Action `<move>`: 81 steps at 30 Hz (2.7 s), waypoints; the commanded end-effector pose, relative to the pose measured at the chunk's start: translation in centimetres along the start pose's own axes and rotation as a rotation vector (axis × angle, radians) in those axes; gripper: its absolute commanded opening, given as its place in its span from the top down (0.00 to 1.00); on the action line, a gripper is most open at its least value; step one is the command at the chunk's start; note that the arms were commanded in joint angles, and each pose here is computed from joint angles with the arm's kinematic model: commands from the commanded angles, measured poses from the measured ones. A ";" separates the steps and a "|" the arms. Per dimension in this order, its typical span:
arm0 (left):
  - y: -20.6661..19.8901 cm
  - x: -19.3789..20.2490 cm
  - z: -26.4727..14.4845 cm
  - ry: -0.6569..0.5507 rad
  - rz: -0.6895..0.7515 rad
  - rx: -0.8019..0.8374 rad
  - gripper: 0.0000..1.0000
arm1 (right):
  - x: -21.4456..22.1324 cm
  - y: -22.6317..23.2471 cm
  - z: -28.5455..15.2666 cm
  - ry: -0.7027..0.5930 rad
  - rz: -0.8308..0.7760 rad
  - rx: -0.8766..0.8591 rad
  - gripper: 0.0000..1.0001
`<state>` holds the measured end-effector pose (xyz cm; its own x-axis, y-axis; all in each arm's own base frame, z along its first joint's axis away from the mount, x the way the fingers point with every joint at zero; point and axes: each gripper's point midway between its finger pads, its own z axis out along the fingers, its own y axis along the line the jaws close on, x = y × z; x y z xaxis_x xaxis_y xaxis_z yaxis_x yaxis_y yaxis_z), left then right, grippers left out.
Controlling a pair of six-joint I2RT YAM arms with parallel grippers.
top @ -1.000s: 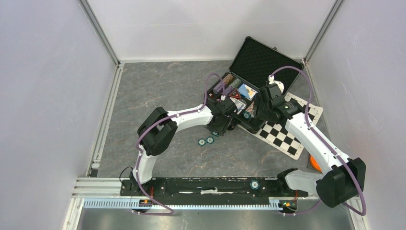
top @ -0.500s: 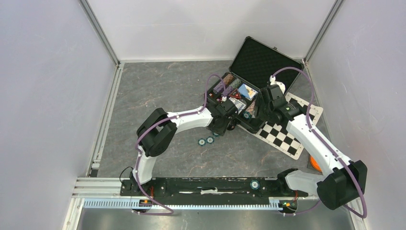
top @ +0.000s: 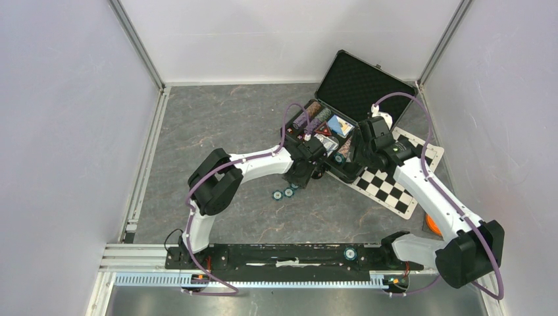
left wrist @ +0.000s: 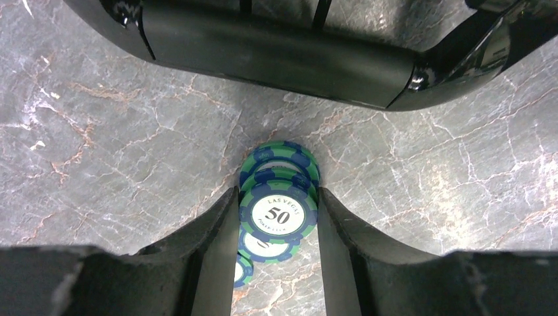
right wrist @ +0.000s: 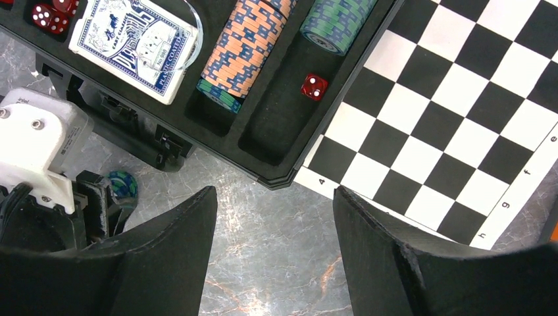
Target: Pack up texas hold em set
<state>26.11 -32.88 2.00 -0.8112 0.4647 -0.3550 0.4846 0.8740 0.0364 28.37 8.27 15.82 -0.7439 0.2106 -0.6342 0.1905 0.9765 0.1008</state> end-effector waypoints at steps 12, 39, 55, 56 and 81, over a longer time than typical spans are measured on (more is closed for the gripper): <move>-1.0 -4.3 -6.2 -0.109 -0.021 0.070 0.69 | 0.3 1.9 0.3 -0.006 -0.015 -0.144 0.31; -5.8 -5.9 -13.6 -0.308 0.266 0.465 0.66 | 4.3 10.4 0.1 0.343 0.237 -0.898 0.46; -6.4 -5.6 -13.8 -0.308 0.358 0.513 0.65 | 5.5 12.2 -2.2 0.427 0.236 -1.057 0.47; -6.4 -5.6 -13.8 -0.311 0.367 0.513 0.65 | 5.7 12.4 -2.4 0.437 0.230 -1.067 0.48; -6.4 -6.3 -14.3 -0.376 0.409 0.519 0.55 | 7.4 13.8 -2.6 0.535 0.154 -1.084 1.00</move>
<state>22.33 -38.45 13.98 -0.4812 0.6350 -0.6043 0.8667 0.4479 -0.2196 23.16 23.01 13.26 -0.9866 0.0998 -0.1288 -0.0728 0.4367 0.8966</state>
